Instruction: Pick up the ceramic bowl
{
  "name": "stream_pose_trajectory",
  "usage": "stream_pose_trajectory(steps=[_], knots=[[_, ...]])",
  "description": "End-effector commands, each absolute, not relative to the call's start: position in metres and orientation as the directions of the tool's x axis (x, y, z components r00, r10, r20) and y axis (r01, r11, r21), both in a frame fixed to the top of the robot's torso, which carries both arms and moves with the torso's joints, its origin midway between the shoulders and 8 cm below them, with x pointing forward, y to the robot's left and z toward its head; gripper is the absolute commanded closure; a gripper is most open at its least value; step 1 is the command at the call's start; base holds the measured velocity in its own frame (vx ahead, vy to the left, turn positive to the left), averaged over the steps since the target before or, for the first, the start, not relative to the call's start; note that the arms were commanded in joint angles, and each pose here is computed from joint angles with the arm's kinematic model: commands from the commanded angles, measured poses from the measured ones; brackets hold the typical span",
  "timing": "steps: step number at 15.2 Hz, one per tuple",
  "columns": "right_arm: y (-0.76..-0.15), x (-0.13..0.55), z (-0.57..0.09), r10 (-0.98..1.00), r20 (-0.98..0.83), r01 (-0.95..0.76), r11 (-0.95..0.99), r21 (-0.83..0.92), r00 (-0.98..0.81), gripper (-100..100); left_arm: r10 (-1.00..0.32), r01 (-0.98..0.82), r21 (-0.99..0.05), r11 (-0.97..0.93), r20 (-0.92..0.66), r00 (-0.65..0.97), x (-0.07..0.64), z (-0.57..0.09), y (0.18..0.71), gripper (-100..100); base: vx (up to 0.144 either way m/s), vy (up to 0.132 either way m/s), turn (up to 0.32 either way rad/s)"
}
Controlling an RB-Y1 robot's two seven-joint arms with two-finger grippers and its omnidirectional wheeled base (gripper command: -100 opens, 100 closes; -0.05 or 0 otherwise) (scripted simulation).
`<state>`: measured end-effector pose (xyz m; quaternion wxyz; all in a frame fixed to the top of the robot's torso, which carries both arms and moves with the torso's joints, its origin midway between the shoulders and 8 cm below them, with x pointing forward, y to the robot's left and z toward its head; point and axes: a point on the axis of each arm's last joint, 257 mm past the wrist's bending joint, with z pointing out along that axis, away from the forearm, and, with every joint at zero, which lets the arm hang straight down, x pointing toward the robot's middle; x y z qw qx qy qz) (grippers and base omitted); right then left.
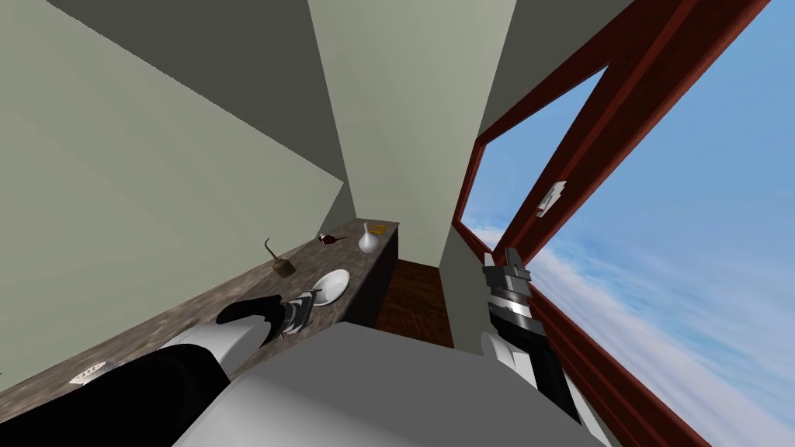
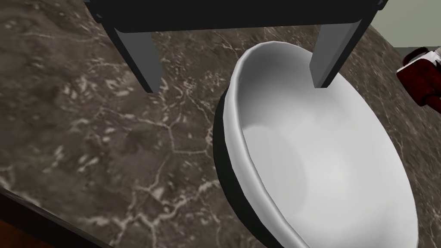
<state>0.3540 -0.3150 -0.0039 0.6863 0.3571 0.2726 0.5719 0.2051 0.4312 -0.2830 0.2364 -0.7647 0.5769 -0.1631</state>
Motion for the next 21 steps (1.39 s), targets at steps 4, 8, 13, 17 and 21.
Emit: stream_pose_trajectory(steps=[4,8,13,17,21], knots=[[-0.315,0.354,-0.004,0.980,0.034,-0.590,0.091,0.802,0.197,0,-0.956,-0.843,-0.479,-0.244,-0.026,0.291,0.184,-0.289,0.430,-100,0.046,0.007,-0.030],[-0.315,0.354,-0.004,0.980,0.034,-0.590,0.091,0.802,0.197,0,-0.954,-0.877,-0.404,-0.261,-0.029,0.298,0.163,-0.290,0.427,-100,0.056,0.006,-0.041],[-0.315,0.354,-0.004,0.980,0.034,-0.590,0.091,0.802,0.197,0,-0.953,-0.900,-0.342,-0.270,-0.034,0.300,0.146,-0.289,0.424,-100,0.049,0.004,-0.032],[-0.315,0.354,-0.004,0.980,0.034,-0.590,0.091,0.802,0.197,0,-0.954,-0.915,-0.297,-0.273,-0.040,0.297,0.133,-0.287,0.420,-100,0.050,0.005,-0.032],[-0.315,0.354,-0.004,0.980,0.034,-0.590,0.091,0.802,0.197,0,-0.955,-0.923,-0.275,-0.270,-0.043,0.292,0.127,-0.285,0.417,-100,0.042,0.006,-0.026]])
